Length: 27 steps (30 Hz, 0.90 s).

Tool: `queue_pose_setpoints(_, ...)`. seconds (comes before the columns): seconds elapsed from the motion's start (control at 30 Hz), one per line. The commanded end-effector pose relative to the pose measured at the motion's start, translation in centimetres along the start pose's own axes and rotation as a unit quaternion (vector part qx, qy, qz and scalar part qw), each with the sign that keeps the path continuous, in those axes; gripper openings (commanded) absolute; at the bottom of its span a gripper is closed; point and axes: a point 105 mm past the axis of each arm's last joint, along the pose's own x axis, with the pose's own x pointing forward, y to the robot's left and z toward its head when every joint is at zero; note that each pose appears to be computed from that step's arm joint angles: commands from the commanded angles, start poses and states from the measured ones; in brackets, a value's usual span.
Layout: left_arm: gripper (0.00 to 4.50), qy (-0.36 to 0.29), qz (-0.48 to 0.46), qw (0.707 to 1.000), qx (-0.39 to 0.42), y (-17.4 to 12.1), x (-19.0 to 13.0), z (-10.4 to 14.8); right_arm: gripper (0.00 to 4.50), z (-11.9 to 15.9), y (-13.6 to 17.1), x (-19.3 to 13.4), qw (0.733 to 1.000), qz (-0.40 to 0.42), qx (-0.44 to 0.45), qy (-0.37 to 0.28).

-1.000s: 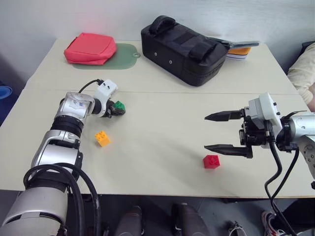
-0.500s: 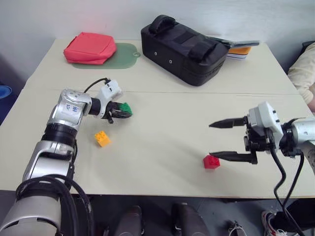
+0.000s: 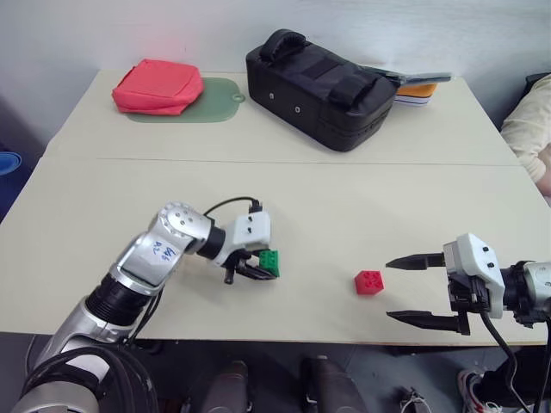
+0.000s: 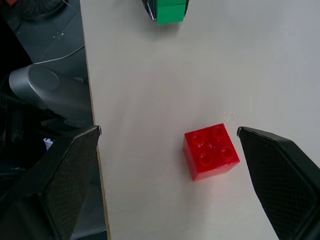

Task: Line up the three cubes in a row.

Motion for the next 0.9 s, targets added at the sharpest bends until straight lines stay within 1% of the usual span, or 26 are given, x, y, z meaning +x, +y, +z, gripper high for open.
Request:
queue_pose_setpoints(0.03, 1.52, -0.008, 0.014, 1.0, 0.022, -0.4, 0.5, 1.3, 4.5, 1.0, 0.4, -0.4, 0.999, 0.003, -0.034, 0.0)
queue_pose_setpoints(0.13, 1.52, -0.004, 0.01, 1.0, 0.027, -0.9, 0.7, 1.5, 4.5, 1.1, 0.4, -0.6, 0.999, 0.002, -0.036, 0.001)
queue_pose_setpoints(0.23, 1.52, -0.001, 0.026, 0.999, 0.023, -0.2, 1.0, 1.6, 4.5, 1.2, 0.4, -0.6, 0.999, 0.003, -0.037, 0.001)
queue_pose_setpoints(0.33, 1.52, -0.007, 0.035, 0.999, 0.028, 0.4, 1.5, 2.2, 4.5, 1.3, 0.3, -0.6, 0.999, 0.001, -0.04, 0.001)
queue_pose_setpoints(0.43, 1.52, -0.011, 0.022, 0.999, 0.034, 0.1, 2.2, 2.7, 4.5, 1.3, 0.2, -0.6, 0.999, -0.002, -0.042, 0.002)
queue_pose_setpoints(0.73, 1.52, 0.014, 0.005, 0.998, 0.055, 0.1, 3.2, 2.7, 4.5, 1.5, 0.2, -0.4, 0.999, -0.002, -0.049, 0.001)
queue_pose_setpoints(0.9, 1.52, 0.012, 0.005, 0.998, 0.055, 0.5, 3.5, 2.7, 4.5, 1.7, 0.1, -0.2, 0.999, -0.006, -0.05, -0.001)
